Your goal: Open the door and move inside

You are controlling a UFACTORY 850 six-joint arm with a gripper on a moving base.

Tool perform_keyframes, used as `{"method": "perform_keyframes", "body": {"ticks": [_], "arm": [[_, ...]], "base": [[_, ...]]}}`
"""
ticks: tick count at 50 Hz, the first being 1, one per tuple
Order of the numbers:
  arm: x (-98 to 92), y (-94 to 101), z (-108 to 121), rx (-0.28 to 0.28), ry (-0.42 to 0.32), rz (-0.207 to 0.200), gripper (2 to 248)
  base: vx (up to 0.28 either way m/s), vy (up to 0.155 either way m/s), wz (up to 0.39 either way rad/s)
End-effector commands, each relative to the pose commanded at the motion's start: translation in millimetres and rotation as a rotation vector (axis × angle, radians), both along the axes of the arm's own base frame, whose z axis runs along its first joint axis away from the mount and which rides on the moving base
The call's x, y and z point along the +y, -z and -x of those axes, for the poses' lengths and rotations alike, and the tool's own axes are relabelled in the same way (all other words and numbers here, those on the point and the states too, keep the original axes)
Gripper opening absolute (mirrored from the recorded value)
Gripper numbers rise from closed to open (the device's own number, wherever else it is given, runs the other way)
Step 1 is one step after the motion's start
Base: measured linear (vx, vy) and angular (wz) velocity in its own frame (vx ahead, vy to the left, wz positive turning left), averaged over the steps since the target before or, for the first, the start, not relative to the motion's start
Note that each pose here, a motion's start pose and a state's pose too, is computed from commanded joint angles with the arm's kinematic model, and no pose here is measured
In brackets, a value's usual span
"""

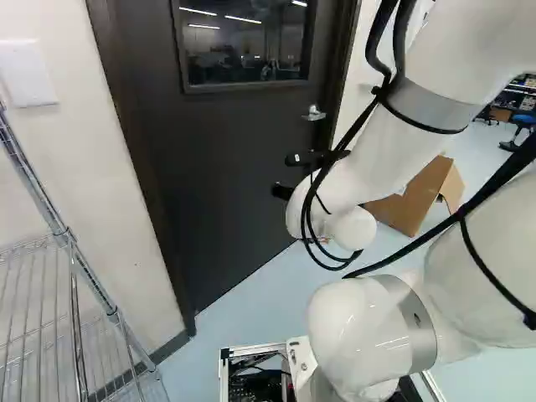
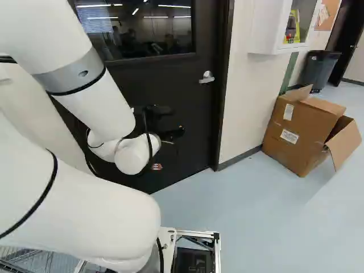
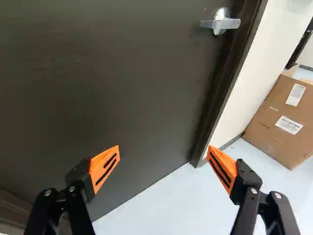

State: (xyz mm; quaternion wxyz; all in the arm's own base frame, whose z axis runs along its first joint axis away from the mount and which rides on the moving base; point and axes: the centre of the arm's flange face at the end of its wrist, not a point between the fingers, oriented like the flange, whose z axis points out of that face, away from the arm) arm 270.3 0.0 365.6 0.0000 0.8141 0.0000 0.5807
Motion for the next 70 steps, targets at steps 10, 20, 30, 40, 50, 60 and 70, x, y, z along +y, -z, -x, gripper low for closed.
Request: {"method": "perform_keyframes", "body": {"ticks": [10, 20, 30, 40, 50, 60, 70], "arm": [[0.0, 0.0, 0.0, 0.0, 0.0, 0.0, 247], [0.0, 0.0, 0.0, 0.0, 0.0, 0.0, 247], [0.0, 0.0, 0.0, 0.0, 0.0, 0.0, 247], [0.0, 0.0, 0.0, 0.0, 0.0, 0.0, 247], [0.0, 0.0, 0.0, 0.0, 0.0, 0.0, 247], [0.0, 0.0, 0.0, 0.0, 0.0, 0.0, 247], [0.0, 0.0, 0.0, 0.0, 0.0, 0.0, 247]], "base": [[0.069, -0.053, 0.002], [0.078, -0.063, 0.003], [0.088, -0.079, 0.006], [0.106, -0.099, 0.003], [0.114, -0.105, 0.003], [0.108, -0.104, 0.007], [0.094, -0.103, 0.052]]}}
